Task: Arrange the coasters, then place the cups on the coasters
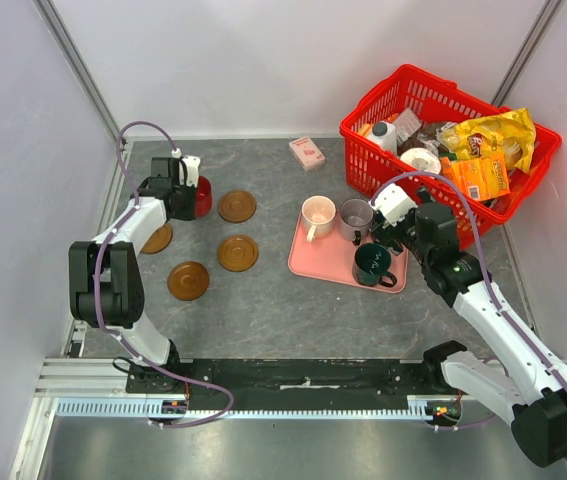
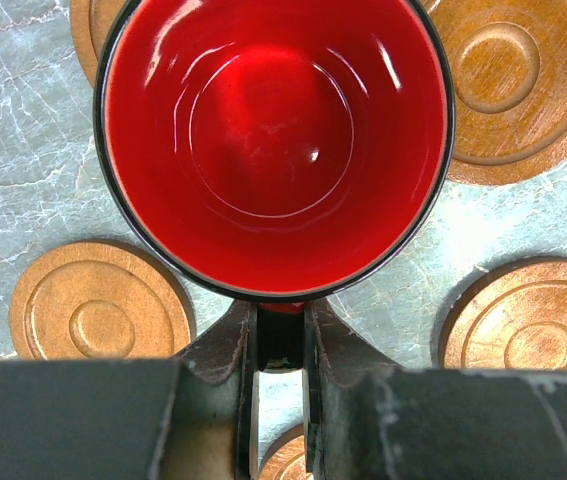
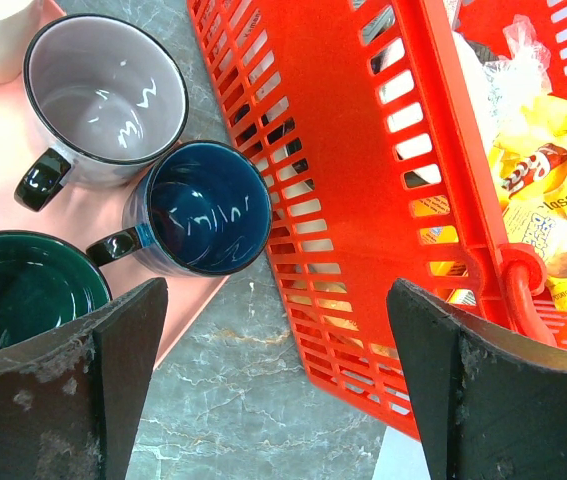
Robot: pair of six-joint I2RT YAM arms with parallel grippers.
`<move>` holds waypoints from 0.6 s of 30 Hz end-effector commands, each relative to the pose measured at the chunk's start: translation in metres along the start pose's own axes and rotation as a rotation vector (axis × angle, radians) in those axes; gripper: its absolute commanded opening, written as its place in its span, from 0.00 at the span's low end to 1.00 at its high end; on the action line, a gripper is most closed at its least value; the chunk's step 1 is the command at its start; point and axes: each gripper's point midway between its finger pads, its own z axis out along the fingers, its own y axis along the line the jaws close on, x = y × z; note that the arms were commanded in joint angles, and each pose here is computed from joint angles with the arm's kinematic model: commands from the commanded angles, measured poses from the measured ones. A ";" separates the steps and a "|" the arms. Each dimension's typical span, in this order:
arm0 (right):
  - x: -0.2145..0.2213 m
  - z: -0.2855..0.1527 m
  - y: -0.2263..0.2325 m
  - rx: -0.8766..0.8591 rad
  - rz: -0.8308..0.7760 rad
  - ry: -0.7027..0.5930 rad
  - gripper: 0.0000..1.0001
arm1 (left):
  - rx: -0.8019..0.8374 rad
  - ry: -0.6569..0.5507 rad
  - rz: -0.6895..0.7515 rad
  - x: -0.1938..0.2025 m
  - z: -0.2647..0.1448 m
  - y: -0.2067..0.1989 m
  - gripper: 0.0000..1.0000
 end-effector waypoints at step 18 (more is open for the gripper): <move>-0.006 0.000 -0.006 0.029 0.003 -0.027 0.98 | -0.058 -0.280 0.015 -0.068 -0.058 0.013 0.02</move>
